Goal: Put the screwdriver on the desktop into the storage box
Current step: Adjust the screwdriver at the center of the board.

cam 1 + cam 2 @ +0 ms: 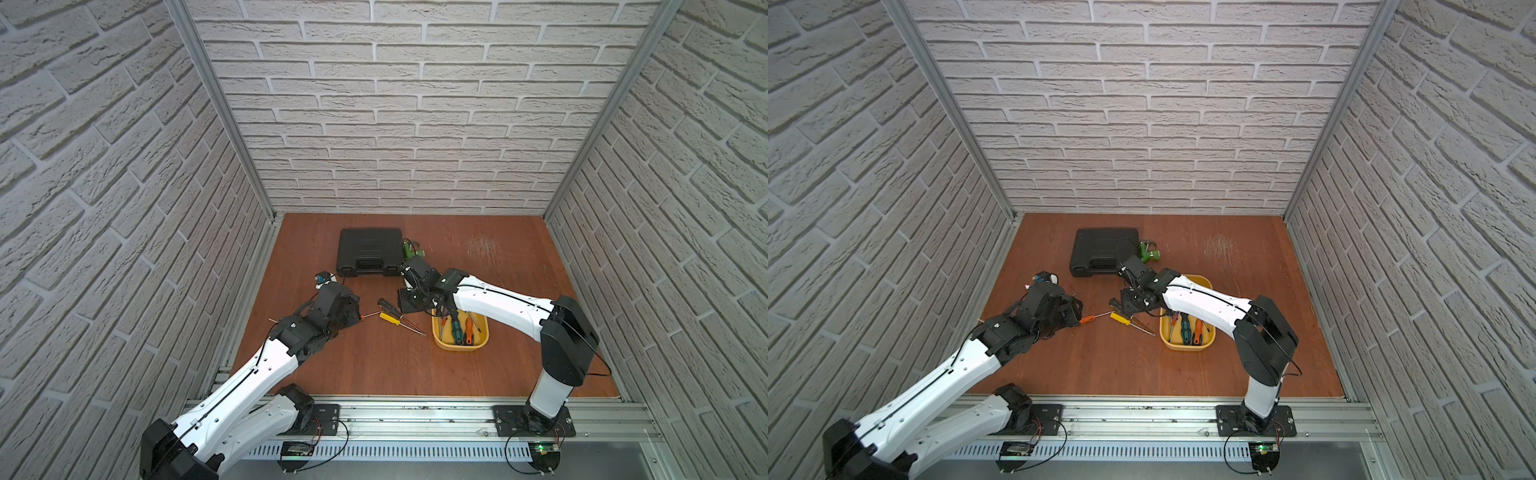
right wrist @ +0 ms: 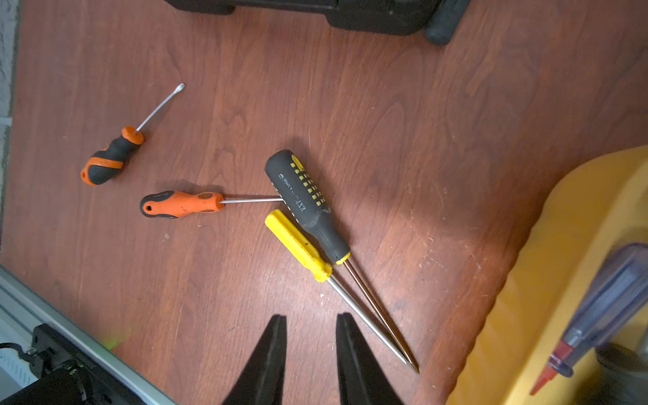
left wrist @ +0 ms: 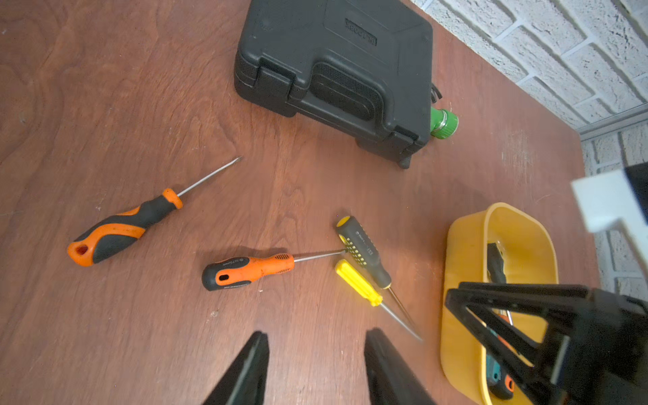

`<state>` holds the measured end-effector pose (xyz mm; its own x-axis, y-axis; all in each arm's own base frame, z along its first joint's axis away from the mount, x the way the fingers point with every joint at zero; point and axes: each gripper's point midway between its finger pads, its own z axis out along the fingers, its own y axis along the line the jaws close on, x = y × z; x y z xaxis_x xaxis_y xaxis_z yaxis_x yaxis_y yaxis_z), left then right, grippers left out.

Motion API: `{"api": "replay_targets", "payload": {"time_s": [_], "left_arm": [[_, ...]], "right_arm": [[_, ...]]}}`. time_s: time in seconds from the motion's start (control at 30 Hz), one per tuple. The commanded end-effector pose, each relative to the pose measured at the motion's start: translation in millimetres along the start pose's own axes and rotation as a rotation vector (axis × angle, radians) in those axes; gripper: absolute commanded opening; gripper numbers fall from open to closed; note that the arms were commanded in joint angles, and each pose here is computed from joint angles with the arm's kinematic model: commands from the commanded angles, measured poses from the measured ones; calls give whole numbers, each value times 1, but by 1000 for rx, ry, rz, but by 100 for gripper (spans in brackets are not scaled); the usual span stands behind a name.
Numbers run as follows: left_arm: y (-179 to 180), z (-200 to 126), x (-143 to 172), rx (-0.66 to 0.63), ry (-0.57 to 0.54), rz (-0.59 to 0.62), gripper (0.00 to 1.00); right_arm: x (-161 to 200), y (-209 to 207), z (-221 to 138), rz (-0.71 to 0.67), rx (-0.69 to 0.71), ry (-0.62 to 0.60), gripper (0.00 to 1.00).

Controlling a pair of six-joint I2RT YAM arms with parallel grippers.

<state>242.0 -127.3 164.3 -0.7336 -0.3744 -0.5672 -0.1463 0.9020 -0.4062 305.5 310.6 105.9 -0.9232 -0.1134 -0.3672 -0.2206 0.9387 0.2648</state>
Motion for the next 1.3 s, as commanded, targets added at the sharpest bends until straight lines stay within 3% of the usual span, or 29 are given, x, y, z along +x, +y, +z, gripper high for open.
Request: {"api": "replay_targets", "payload": {"time_s": [0.0,0.63,1.27], "left_arm": [[1,4,3,6,9,-10,49],[0,8,7,14,25,-17,49],[-3,12,10,26,40,-31,48]], "right_arm": [[1,2,7,-16,14,17,31],[36,-20,63,-36,88,134,26],[60,-11,69,-79,105,178,23]]}}
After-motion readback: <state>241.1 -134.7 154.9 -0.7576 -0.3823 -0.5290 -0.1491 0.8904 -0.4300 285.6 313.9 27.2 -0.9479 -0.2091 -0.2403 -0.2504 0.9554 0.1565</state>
